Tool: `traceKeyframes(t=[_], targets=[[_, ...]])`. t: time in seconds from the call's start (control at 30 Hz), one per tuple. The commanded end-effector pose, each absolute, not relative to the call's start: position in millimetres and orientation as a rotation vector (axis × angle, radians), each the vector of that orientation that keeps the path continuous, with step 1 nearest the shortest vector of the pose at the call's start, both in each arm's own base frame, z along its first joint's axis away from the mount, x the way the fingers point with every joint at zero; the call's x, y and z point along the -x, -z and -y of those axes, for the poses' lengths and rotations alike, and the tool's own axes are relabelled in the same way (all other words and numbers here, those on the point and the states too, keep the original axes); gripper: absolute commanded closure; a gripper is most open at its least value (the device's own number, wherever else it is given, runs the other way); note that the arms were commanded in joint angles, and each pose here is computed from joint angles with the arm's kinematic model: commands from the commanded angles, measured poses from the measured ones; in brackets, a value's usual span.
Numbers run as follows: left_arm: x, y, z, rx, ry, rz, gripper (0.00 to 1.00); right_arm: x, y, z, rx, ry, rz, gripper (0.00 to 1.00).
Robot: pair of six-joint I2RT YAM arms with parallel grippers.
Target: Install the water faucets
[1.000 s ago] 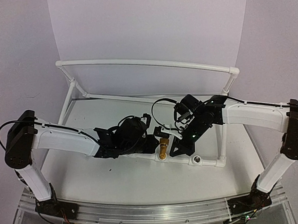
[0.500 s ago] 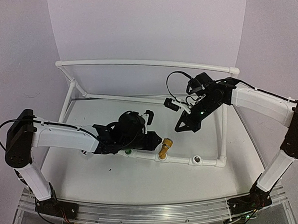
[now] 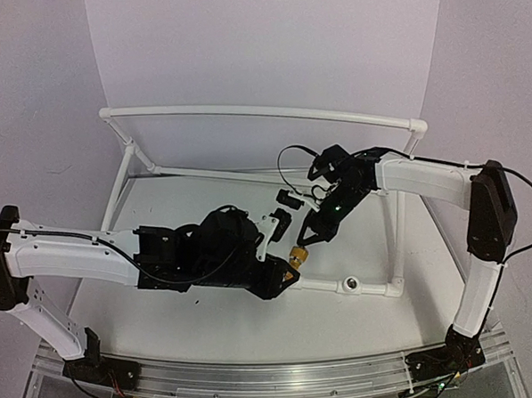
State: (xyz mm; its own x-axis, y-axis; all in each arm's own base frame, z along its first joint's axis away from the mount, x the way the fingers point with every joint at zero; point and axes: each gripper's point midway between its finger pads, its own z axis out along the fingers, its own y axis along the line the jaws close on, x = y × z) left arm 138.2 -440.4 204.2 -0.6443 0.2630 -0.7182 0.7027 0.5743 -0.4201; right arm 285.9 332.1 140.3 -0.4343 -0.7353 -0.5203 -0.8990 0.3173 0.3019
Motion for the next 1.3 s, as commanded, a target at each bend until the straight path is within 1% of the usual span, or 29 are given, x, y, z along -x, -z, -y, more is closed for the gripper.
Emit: traceKeyframes(t=[0.0, 0.13, 0.23, 0.5, 0.7, 0.87, 1.1, 1.17, 1.27], targets=[[-143.5, -193.5, 437.5, -0.769, 0.814, -2.261, 0.58, -289.5, -153.3, -348.1, 1.456, -0.931, -2.257, 1.00], [-160.0, -188.6, 433.4, -0.702, 0.681, -2.281, 0.36, -282.6, -146.0, -353.1, 1.471, -1.004, -2.267, 1.00], [-169.1, -185.0, 434.0, -0.685, 0.601, -2.289, 0.32, -276.3, -140.1, -354.5, 1.486, -1.045, -2.274, 1.00], [-173.1, -173.8, 444.8, -0.720, 0.565, -2.308, 0.32, -292.5, -133.4, -357.8, 1.469, -0.974, -2.291, 1.00], [-185.4, -162.2, 429.6, -0.639, 0.536, -2.359, 0.34, -301.1, -140.9, -358.6, 1.444, -0.942, -2.287, 1.00], [-197.4, -162.1, 415.8, -0.556, 0.522, -2.370, 0.36, -285.1, -140.9, -342.7, 1.474, -0.915, -2.289, 1.00], [-202.5, -161.2, 411.1, -0.540, 0.525, -2.377, 0.36, -253.3, -131.1, -325.5, 1.517, -0.972, -2.332, 1.00], [-199.5, -164.0, 413.2, -0.563, 0.555, -2.368, 0.36, -246.9, -130.6, -320.5, 1.526, -0.971, -2.337, 1.00], [-181.5, -179.3, 429.0, -0.684, 0.698, -2.288, 0.36, -248.4, -136.4, -315.6, 1.521, -0.937, -2.331, 1.00]])
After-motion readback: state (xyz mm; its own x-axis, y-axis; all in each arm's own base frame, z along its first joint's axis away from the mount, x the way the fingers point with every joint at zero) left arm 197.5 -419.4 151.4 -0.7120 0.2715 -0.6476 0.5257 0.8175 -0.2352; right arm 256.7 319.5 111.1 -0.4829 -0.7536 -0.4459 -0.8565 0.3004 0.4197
